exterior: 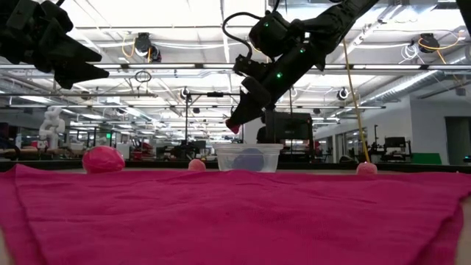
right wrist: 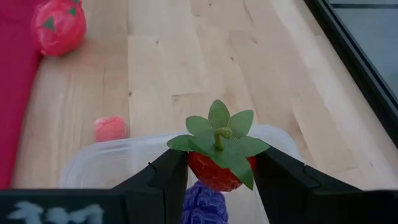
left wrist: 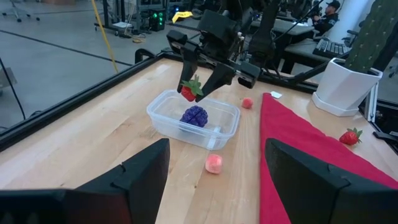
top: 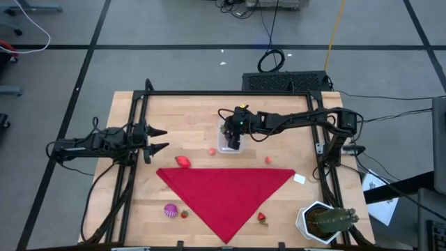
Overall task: Pick and placing Produce into tupperware
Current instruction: Put the top right red strawberry into the transparent bin
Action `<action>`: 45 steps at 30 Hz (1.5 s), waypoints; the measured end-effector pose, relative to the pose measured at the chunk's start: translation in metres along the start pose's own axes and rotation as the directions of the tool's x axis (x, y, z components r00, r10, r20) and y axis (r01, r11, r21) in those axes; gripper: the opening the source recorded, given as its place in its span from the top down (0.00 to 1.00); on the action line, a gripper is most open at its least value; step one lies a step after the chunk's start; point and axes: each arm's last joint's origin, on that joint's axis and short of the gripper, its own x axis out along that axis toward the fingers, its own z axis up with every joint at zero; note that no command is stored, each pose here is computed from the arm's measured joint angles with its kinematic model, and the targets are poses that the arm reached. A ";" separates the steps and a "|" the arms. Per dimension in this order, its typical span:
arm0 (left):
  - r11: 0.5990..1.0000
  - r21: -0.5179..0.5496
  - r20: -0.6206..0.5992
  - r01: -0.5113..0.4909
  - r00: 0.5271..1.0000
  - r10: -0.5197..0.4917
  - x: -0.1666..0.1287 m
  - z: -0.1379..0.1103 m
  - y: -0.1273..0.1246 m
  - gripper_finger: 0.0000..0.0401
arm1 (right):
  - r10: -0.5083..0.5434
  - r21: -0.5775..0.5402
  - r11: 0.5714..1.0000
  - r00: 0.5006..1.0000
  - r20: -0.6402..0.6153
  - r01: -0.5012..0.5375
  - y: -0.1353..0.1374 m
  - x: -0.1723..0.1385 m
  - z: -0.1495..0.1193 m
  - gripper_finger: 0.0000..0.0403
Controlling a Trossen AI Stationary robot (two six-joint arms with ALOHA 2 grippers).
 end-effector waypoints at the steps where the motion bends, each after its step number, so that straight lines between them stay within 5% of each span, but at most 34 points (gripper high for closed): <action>1: 1.000 0.000 0.000 0.000 1.000 0.000 0.000 0.000 0.000 0.32 | 0.000 0.001 1.000 1.000 -0.001 0.000 0.000 0.000 0.000 0.61; 45: 1.000 0.012 0.008 0.000 1.000 0.000 0.000 0.001 0.000 0.32 | 0.022 0.075 0.997 0.998 -0.067 -0.017 -0.002 0.012 -0.004 0.61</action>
